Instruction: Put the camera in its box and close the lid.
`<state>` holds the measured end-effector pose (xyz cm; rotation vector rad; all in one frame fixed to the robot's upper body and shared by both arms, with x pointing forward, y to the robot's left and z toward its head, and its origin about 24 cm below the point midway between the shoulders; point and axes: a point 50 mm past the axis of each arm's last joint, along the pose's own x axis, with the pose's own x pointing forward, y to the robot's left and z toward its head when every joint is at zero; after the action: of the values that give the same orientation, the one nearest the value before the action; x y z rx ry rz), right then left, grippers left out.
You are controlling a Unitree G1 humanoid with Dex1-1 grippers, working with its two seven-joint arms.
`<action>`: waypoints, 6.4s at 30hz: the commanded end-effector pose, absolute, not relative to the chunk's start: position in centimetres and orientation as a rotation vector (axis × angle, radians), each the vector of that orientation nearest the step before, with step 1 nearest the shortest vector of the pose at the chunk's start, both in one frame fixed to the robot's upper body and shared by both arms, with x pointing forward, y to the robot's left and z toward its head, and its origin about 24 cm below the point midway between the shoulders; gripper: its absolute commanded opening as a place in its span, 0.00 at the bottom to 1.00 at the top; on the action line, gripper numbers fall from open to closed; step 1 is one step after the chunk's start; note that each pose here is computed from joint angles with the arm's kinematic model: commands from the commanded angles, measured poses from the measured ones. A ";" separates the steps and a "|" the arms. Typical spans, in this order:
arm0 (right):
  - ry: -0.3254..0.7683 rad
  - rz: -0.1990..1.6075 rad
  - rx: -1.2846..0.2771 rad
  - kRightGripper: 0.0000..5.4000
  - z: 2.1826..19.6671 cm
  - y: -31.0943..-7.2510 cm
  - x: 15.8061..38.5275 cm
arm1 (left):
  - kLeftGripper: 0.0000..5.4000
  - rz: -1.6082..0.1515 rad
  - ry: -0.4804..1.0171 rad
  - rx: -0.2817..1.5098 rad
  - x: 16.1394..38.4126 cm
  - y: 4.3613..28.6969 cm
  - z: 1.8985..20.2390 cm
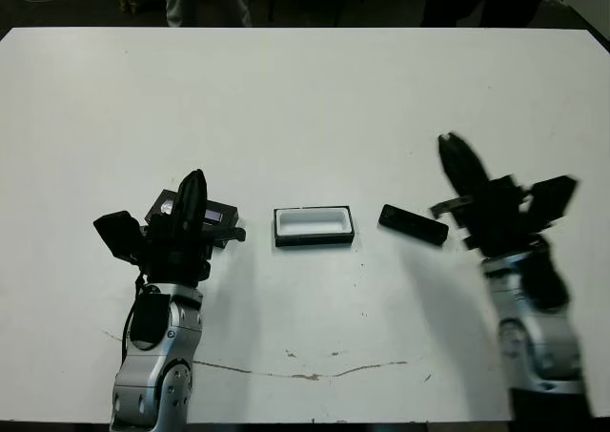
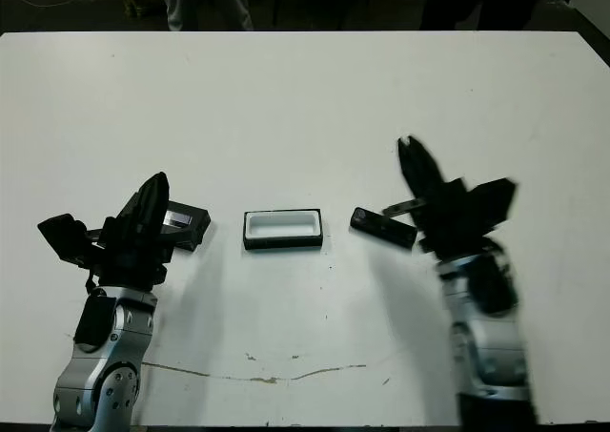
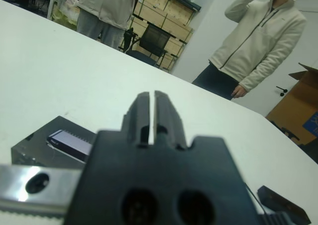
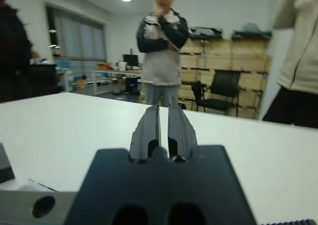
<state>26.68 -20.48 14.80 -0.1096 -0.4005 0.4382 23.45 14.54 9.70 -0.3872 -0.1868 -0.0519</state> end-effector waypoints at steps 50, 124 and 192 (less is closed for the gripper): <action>0.264 0.907 -0.438 0.80 8.4 -26.7 29.4 | 0.00 -0.005 -0.122 -0.370 23.5 14.9 8.4; 0.245 1.109 -0.996 0.36 17.6 -21.6 33.9 | 0.00 0.012 -0.120 -0.376 23.3 15.0 8.4; 0.687 1.428 -1.501 0.21 12.7 -16.2 36.5 | 0.00 0.021 -0.121 -0.382 23.2 14.9 8.3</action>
<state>37.17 -15.78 14.98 -1.5104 0.6265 1.3908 23.46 14.71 9.03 -0.3867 -0.1517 0.0029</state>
